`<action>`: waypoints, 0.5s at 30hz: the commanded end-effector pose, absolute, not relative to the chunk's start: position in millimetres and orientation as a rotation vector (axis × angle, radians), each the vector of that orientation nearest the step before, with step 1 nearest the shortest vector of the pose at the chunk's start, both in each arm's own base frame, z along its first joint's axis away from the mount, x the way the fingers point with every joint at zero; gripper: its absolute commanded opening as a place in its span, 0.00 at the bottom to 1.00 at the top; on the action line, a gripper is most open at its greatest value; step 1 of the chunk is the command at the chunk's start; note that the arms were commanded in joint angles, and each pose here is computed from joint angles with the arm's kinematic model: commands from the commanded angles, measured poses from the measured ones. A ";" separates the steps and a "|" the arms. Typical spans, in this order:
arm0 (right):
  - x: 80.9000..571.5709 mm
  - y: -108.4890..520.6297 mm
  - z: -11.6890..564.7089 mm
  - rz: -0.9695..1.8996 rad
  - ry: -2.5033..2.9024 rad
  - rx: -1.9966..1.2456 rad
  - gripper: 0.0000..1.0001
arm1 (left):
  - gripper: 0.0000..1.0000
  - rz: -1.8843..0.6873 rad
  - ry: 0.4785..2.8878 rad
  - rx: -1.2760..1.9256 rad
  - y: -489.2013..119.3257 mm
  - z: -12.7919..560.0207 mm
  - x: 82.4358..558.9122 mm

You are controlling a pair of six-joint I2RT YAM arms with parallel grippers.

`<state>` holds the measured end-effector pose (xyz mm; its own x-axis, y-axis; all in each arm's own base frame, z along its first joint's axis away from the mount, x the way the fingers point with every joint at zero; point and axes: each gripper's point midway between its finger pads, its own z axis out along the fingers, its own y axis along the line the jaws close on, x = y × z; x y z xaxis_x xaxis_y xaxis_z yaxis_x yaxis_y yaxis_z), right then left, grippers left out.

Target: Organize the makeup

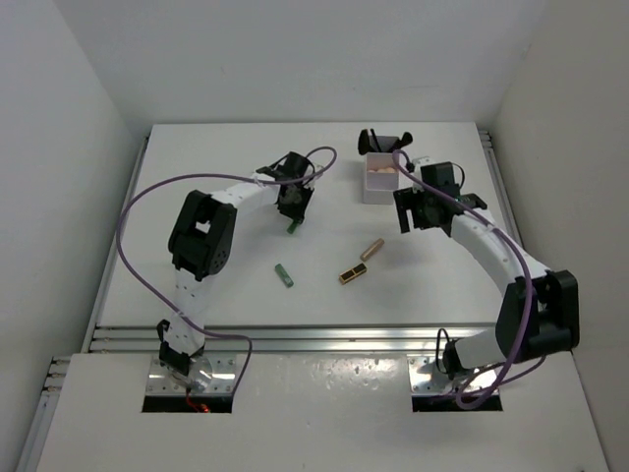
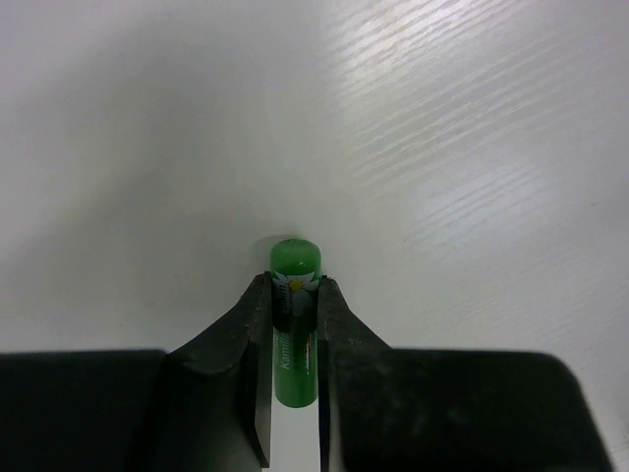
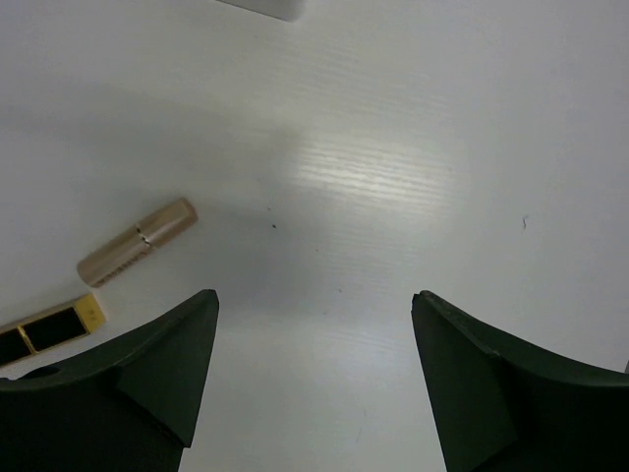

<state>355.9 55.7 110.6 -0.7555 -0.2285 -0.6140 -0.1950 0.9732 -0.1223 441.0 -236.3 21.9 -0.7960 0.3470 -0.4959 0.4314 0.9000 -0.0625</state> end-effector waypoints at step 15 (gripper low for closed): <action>328.8 9.5 132.3 -0.077 2.270 -0.093 0.79 | 0.00 -0.665 1.181 0.738 -433.2 300.7 501.8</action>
<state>317.3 11.5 114.3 -0.7000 -0.0897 -0.7084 -0.0407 0.9955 -0.0858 513.6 -399.7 236.4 0.0164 0.1275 -0.9917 0.7301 0.6762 0.0990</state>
